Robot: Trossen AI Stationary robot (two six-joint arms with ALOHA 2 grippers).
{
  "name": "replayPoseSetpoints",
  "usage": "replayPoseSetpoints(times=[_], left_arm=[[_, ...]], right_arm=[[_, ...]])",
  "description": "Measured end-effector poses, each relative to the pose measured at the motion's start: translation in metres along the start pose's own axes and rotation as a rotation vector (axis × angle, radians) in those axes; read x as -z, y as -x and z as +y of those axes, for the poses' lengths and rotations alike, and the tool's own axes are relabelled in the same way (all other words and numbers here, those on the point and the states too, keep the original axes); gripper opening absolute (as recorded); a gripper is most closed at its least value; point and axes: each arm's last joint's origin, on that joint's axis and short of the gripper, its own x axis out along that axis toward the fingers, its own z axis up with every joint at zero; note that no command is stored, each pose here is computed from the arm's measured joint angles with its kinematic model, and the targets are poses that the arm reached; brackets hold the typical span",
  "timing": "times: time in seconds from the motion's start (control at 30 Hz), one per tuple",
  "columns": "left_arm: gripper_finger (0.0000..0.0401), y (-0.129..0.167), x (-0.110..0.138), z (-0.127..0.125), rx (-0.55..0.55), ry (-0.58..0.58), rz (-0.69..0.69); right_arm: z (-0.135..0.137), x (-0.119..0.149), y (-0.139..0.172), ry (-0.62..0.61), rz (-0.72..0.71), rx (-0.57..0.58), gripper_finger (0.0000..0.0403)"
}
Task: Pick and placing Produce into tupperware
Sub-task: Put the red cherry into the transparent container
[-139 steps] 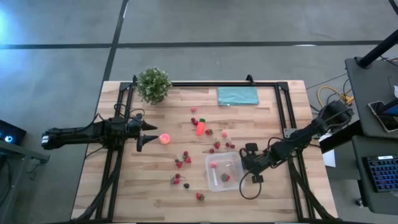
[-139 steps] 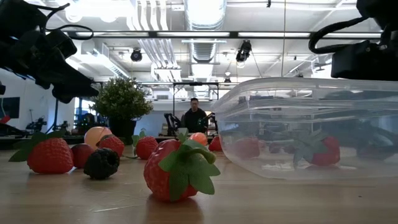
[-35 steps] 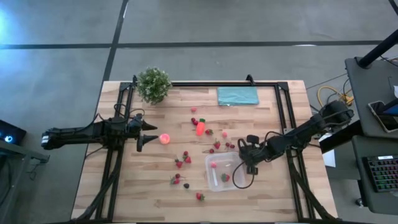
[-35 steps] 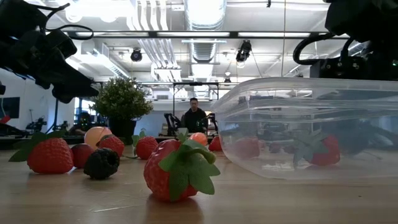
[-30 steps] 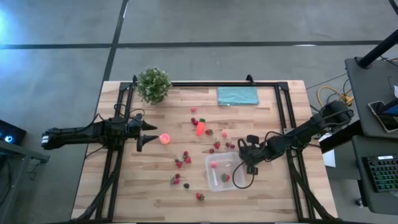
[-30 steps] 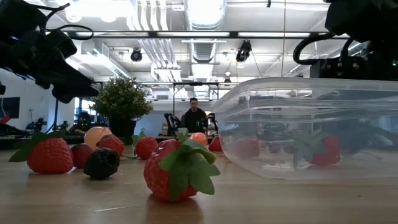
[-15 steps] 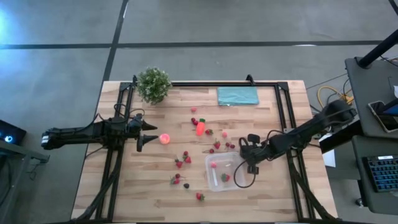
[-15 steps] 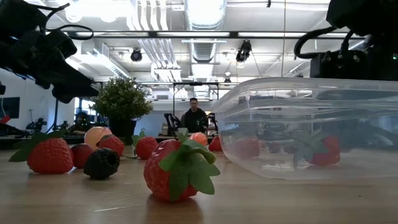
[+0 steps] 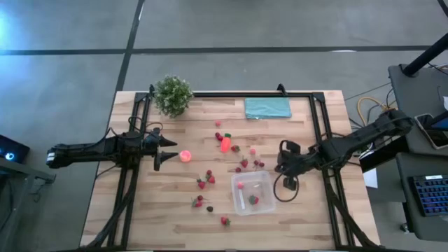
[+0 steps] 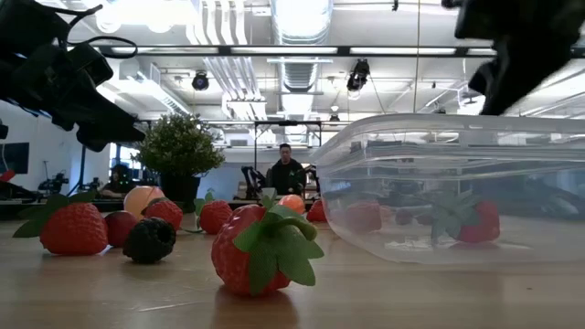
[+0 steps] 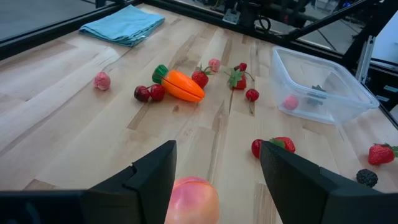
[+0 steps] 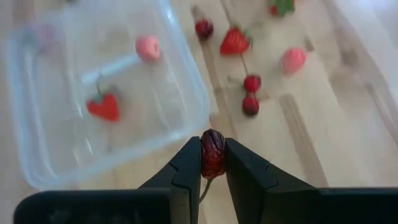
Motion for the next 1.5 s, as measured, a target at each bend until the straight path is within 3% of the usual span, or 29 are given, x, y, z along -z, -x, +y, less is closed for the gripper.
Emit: replayPoseSetpoints(times=[0.23, 0.5, 0.63, 0.77, 1.0, 1.2, 1.33, 1.5], left_arm=[[0.0217, 0.0, 0.0, 0.0, 0.0, 0.0, 0.0], [0.0217, 0.0, 0.0, 0.0, 0.0, 0.0, 0.0], [0.0217, 0.0, 0.0, 0.0, 0.0, 0.0, 0.0], [0.0217, 0.0, 0.0, 0.0, 0.0, 0.0, 0.0], [0.0217, 0.0, 0.0, 0.0, 0.0, 0.0, 0.0], [0.0217, 0.0, 0.0, 0.0, 0.0, 0.0, 0.0], [0.0217, 0.0, 0.0, 0.0, 0.0, 0.0, 0.0], [0.0217, 0.0, 0.0, 0.0, 0.0, 0.0, 0.0]], right_arm=[[0.003, -0.024, 0.012, -0.078, -0.042, -0.064, 0.0059], [0.02, -0.04, 0.001, 0.004, -0.006, -0.18, 0.0059], [0.029, -0.044, -0.015, 0.015, 0.025, -0.233, 0.0059], [0.039, -0.048, -0.04, -0.05, 0.022, -0.242, 0.0059], [0.051, -0.046, -0.09, -0.069, 0.132, -0.197, 0.0059], [0.062, -0.05, -0.115, -0.062, 0.235, -0.142, 0.0061], [0.068, -0.056, -0.123, -0.031, 0.275, -0.106, 0.0092], [0.073, -0.065, -0.126, 0.0, 0.322, -0.041, 0.0166]])
